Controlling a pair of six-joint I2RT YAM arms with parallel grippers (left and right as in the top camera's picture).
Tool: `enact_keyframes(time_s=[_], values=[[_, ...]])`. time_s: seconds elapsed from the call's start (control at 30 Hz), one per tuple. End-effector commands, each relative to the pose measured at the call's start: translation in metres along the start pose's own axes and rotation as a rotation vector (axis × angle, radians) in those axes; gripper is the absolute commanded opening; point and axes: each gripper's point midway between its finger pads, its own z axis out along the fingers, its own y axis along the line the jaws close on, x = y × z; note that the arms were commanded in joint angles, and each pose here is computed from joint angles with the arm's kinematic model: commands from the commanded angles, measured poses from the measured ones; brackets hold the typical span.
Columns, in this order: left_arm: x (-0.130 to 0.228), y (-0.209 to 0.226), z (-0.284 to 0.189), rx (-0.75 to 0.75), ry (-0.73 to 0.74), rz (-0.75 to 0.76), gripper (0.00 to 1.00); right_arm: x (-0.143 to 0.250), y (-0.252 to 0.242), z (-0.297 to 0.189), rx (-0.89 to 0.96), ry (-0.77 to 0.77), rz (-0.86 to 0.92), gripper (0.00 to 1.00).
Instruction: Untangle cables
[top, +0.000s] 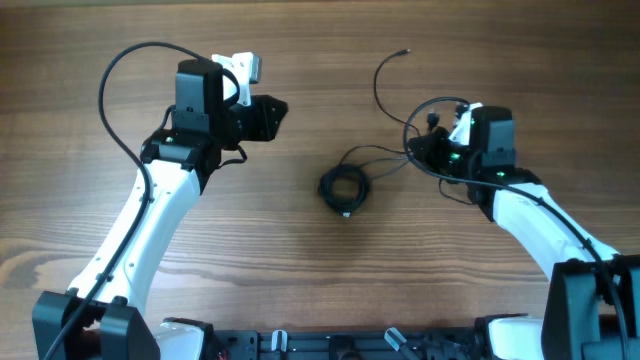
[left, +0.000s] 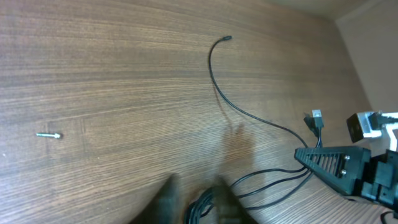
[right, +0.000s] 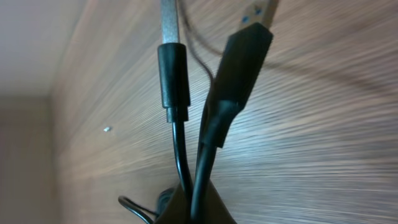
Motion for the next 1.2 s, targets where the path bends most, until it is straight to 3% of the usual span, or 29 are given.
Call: enact_keyframes(time_s=[0.0,0.03,0.1,0.13,0.17,0.2,0.27,0.3,0.33,0.57,0.77,0.83,1.03,1.1,1.17], values=[[0.000,-0.001,-0.006,-0.011,0.003,0.006,0.85,0.017,0.039,0.005,-0.149,0.057,-0.123,0.08],[0.006,0.000,-0.005,-0.012,0.027,-0.007,0.96,0.011,0.038,0.007,-0.123,0.017,-0.113,0.08],[0.027,-0.011,-0.006,0.043,0.113,-0.035,1.00,-0.003,0.022,0.008,-0.028,-0.067,-0.093,0.09],[0.034,-0.016,-0.006,0.064,0.145,-0.044,1.00,-0.006,0.018,0.008,-0.003,-0.085,-0.070,0.18],[0.041,-0.018,-0.006,0.067,0.171,-0.048,1.00,-0.008,0.013,0.008,0.018,-0.096,-0.029,0.40],[0.047,-0.020,-0.005,0.062,0.193,-0.072,0.96,-0.008,0.012,0.008,0.022,-0.100,-0.006,0.50],[0.068,-0.006,0.001,-0.060,0.259,-0.317,0.92,-0.008,0.012,0.008,0.022,-0.100,0.012,0.77],[0.085,-0.002,0.008,-0.121,0.301,-0.451,0.80,-0.007,0.011,0.008,0.025,-0.096,0.015,0.94],[0.109,-0.003,0.021,-0.161,0.365,-0.558,0.70,-0.006,0.009,0.008,0.033,-0.090,0.031,1.00],[0.196,0.007,0.068,-0.435,0.533,-0.724,0.58,0.008,-0.005,0.008,0.089,-0.038,0.070,1.00],[0.205,0.017,0.072,-0.484,0.540,-0.723,0.46,0.016,-0.013,0.007,0.123,-0.007,0.087,0.99],[0.205,0.018,0.073,-0.499,0.529,-0.704,0.33,0.016,-0.013,0.007,0.124,-0.007,0.087,1.00],[0.206,0.018,0.073,-0.507,0.525,-0.695,0.22,0.017,-0.014,0.007,0.126,-0.004,0.089,1.00],[0.206,0.019,0.073,-0.508,0.524,-0.694,0.06,0.018,-0.014,0.007,0.129,-0.001,0.090,0.99],[0.204,0.023,0.073,-0.525,0.507,-0.684,0.04,0.018,-0.015,0.007,0.130,0.000,0.091,0.99]])
